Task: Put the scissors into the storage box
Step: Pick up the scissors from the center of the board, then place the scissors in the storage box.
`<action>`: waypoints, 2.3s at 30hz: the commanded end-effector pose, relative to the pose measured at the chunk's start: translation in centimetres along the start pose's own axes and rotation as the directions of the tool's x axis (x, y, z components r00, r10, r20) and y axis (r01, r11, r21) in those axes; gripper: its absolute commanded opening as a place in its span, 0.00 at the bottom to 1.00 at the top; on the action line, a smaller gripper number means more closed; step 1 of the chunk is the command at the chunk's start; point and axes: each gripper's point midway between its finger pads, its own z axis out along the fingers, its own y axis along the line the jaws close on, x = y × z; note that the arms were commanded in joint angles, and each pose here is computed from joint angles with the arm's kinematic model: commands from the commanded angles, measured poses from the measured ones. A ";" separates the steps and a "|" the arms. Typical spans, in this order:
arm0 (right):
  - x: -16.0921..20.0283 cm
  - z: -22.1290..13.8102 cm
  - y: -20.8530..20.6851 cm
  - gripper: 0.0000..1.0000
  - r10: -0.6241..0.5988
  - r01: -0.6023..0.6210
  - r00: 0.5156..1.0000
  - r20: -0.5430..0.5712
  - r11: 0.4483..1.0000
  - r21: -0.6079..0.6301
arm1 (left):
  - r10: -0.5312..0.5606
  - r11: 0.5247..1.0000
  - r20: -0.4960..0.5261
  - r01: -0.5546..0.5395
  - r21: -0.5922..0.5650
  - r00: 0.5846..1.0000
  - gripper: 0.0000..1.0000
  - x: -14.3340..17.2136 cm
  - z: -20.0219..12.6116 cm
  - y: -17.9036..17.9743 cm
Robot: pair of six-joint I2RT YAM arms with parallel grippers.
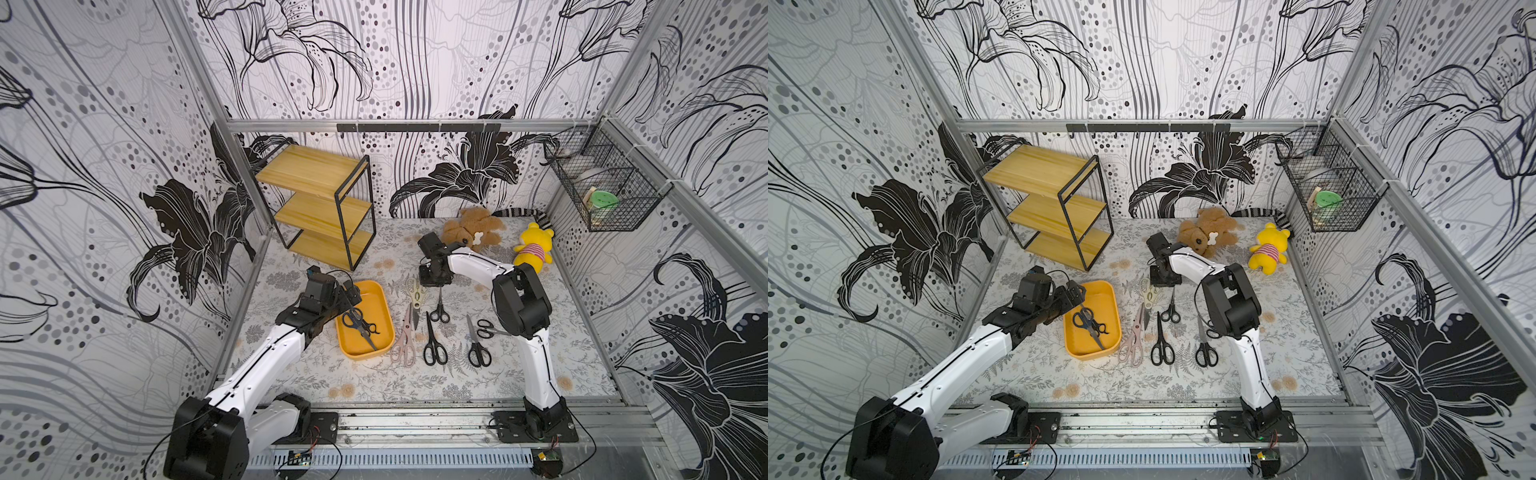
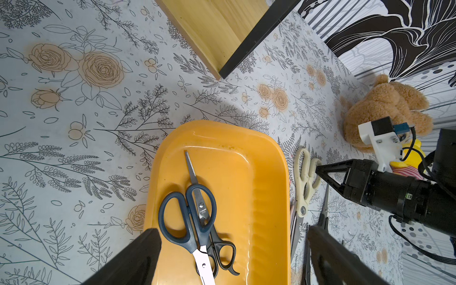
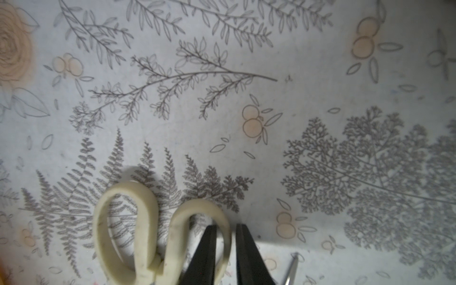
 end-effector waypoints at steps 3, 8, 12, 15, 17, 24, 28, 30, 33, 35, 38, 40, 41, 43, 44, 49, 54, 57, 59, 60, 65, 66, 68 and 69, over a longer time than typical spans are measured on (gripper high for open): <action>2.1 2.5 -1.4 0.14 -0.016 0.019 0.997 -0.073 0.999 0.049 | -0.009 1.000 0.027 0.009 0.005 1.000 0.98 -0.3 -0.2 -0.1; 2.0 2.6 -1.3 0.07 -0.017 0.021 0.997 -0.074 0.999 0.049 | -0.009 1.000 0.029 0.009 0.004 1.000 0.98 -0.2 -0.3 0.1; 1.7 2.4 -1.3 0.04 -0.019 0.023 0.998 -0.065 0.998 0.050 | -0.009 1.000 0.032 0.008 0.004 0.999 0.98 -0.2 -0.4 0.1; 1.2 1.7 -1.3 0.02 -0.029 0.032 0.998 -0.051 0.998 0.055 | -0.010 1.000 0.033 0.010 0.002 0.999 0.98 -0.2 -0.3 0.2; 0.5 0.9 -1.4 0.00 -0.046 0.048 0.998 -0.035 0.997 0.066 | -0.012 1.000 0.032 0.012 0.001 0.999 0.98 -0.1 -0.3 0.3; -2.3 -3.7 -1.1 0.00 -0.087 0.082 0.995 0.056 0.994 0.078 | -0.038 0.999 0.028 0.038 0.024 0.999 0.98 0.2 0.0 0.1; -3.4 -6.6 -0.3 0.00 -0.082 0.079 0.991 0.104 0.996 0.035 | -0.062 0.998 0.039 0.061 0.035 0.997 0.98 0.0 0.1 0.0; -3.6 -7.8 0.5 0.00 -0.075 0.076 0.990 0.124 0.997 -0.007 | -0.063 0.998 0.046 0.062 0.033 0.997 0.98 -0.1 0.2 0.1; -3.7 -9.7 2.1 0.00 -0.072 0.083 0.985 0.155 0.995 -0.064 | -0.059 0.998 0.056 0.058 0.022 0.997 0.97 -0.3 0.3 0.4; -3.6 -10.8 3.4 0.00 -0.083 0.099 0.981 0.177 0.991 -0.085 | -0.058 0.998 0.059 0.058 0.010 0.997 0.97 -0.5 0.3 0.7; -3.1 -12.2 6.2 0.00 -0.115 0.141 0.972 0.207 0.983 -0.117 | -0.078 0.997 0.062 0.078 0.000 0.995 0.97 -1.0 0.5 1.5; -2.7 -12.9 8.4 0.00 -0.134 0.168 0.965 0.225 0.976 -0.141 | -0.104 0.994 0.062 0.105 -0.004 0.993 0.97 -1.4 0.6 2.3; -2.4 -13.2 9.5 0.00 -0.147 0.185 0.962 0.232 0.971 -0.154 | -0.116 0.993 0.062 0.117 -0.010 0.991 0.97 -1.5 0.6 2.8; -1.9 -13.7 11.8 0.01 -0.168 0.215 0.954 0.248 0.961 -0.175 | -0.142 0.990 0.077 0.143 -0.013 0.987 0.97 -1.9 0.5 3.6; -1.6 -13.8 12.8 0.01 -0.178 0.228 0.951 0.252 0.956 -0.185 | -0.152 0.988 0.084 0.154 -0.015 0.985 0.97 -2.1 0.3 3.9; -0.1 -13.8 17.2 0.01 -0.212 0.274 0.939 0.271 0.936 -0.219 | -0.227 0.973 0.114 0.231 -0.026 0.967 0.97 -2.7 0.0 6.3; 1.9 -12.8 21.0 0.01 -0.253 0.318 0.928 0.274 0.920 -0.229 | -0.306 0.950 0.122 0.311 -0.020 0.944 0.97 -2.6 -0.2 8.3; 3.0 -11.6 22.1 0.01 -0.274 0.333 0.927 0.256 0.916 -0.225 | -0.317 0.946 0.128 0.322 -0.026 0.940 0.97 -2.6 -0.3 8.9; 3.8 -10.8 22.6 0.01 -0.286 0.340 0.928 0.240 0.912 -0.227 | -0.315 0.946 0.134 0.322 -0.028 0.939 0.97 -2.6 -0.5 9.0; 4.2 -10.3 22.7 0.01 -0.292 0.343 0.928 0.232 0.912 -0.224 | -0.314 0.947 0.138 0.321 -0.029 0.939 0.97 -2.7 -0.5 9.1; 5.6 -8.1 22.8 0.01 -0.309 0.346 0.932 0.190 0.914 -0.211 | -0.307 0.949 0.145 0.314 -0.030 0.941 0.97 -2.9 -0.8 9.1; 5.8 -7.7 22.8 0.01 -0.310 0.345 0.933 0.183 0.915 -0.208 | -0.305 0.950 0.144 0.312 -0.030 0.941 0.97 -2.8 -0.8 9.1; 6.2 -6.9 22.5 0.01 -0.315 0.345 0.934 0.168 0.918 -0.197 | -0.304 0.950 0.145 0.311 -0.030 0.942 0.97 -2.8 -0.9 9.1; 6.3 -6.5 22.3 0.01 -0.316 0.344 0.935 0.162 0.920 -0.189 | -0.303 0.950 0.144 0.310 -0.030 0.942 0.97 -2.8 -0.9 9.2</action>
